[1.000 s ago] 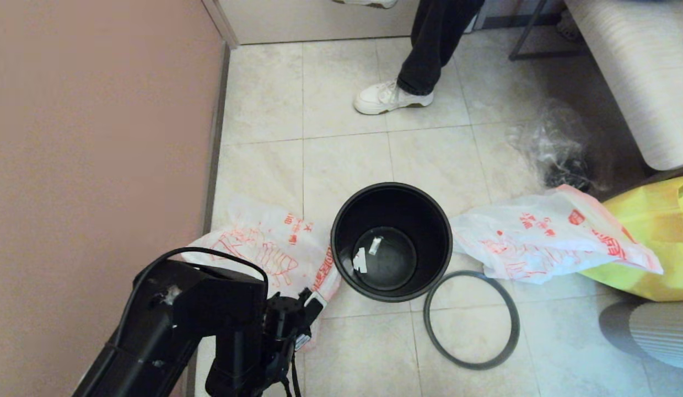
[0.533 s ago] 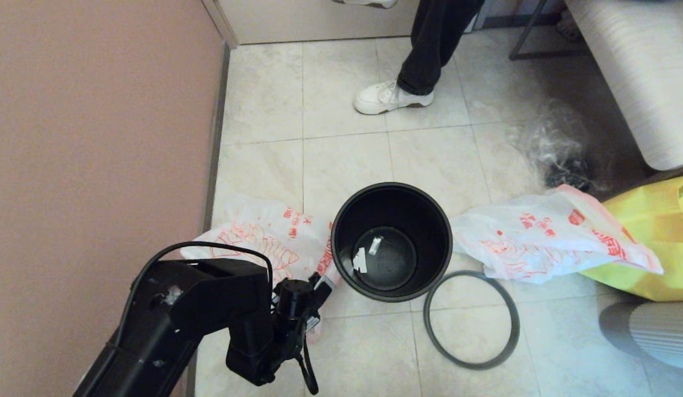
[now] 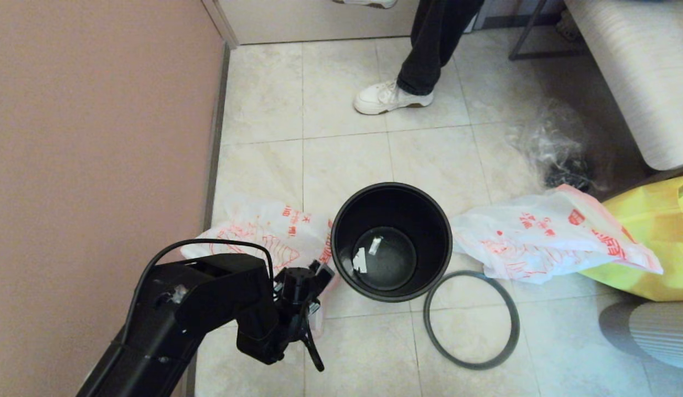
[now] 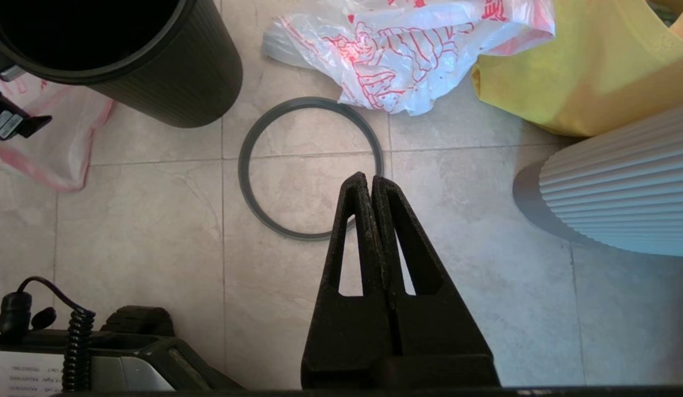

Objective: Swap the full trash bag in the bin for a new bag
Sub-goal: Pick up a new trash bag

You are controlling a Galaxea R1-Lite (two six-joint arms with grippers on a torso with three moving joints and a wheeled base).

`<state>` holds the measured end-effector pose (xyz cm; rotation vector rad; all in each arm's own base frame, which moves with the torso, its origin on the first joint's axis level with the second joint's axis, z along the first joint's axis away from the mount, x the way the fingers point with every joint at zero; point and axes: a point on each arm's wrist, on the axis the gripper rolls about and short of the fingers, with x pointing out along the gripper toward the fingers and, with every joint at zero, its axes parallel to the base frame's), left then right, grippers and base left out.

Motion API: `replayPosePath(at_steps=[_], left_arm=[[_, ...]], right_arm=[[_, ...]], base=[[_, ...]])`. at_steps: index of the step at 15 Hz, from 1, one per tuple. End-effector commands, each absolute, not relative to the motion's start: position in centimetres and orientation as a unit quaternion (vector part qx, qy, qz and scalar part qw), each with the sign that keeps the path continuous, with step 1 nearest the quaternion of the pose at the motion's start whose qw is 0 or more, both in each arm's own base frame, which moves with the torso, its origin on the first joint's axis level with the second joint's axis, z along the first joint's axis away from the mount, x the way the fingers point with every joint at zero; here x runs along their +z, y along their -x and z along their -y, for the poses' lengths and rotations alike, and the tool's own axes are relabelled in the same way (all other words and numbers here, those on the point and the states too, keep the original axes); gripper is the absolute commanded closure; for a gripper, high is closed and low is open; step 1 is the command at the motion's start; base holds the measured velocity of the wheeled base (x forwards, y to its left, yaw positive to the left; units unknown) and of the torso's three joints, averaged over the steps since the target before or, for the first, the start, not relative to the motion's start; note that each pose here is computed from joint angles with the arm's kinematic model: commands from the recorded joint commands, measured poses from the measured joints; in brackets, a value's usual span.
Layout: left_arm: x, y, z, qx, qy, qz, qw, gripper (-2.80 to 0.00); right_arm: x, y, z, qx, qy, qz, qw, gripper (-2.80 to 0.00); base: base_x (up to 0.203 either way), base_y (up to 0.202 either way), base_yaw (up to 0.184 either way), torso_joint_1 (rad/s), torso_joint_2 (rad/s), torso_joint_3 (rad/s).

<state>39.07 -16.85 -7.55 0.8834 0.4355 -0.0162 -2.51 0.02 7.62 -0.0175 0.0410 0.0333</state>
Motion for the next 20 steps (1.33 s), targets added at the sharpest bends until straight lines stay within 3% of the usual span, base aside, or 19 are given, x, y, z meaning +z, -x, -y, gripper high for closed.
replayPosePath(at_steps=[1,9,14,20], left_arm=[[-7.9,-39.3,16.7,-0.004,-0.425,-0.211,0.88,0.0],[-6.0,-37.9,15.8,0.01,-0.423,-0.225,0.878,0.0],[0.0,-35.0,14.6,0.021,-0.364,-0.225,0.904,0.0],[9.2,-32.2,14.4,0.046,-0.327,-0.166,0.929,0.0]], right_arm=[[7.6,2.5,0.0,0.017,0.008,-0.021,1.0,0.0],[7.6,2.5,0.0,0.017,0.009,-0.021,1.0,0.0],[7.6,2.5,0.0,0.017,0.009,-0.021,1.0,0.0],[7.6,2.5,0.0,0.017,0.009,-0.021,1.0,0.0]], base=[[0.0,0.0,0.0,0.0,0.0,0.0],[0.0,0.0,0.0,0.0,0.0,0.0],[0.0,0.0,0.0,0.0,0.0,0.0],[0.0,0.0,0.0,0.0,0.0,0.0]])
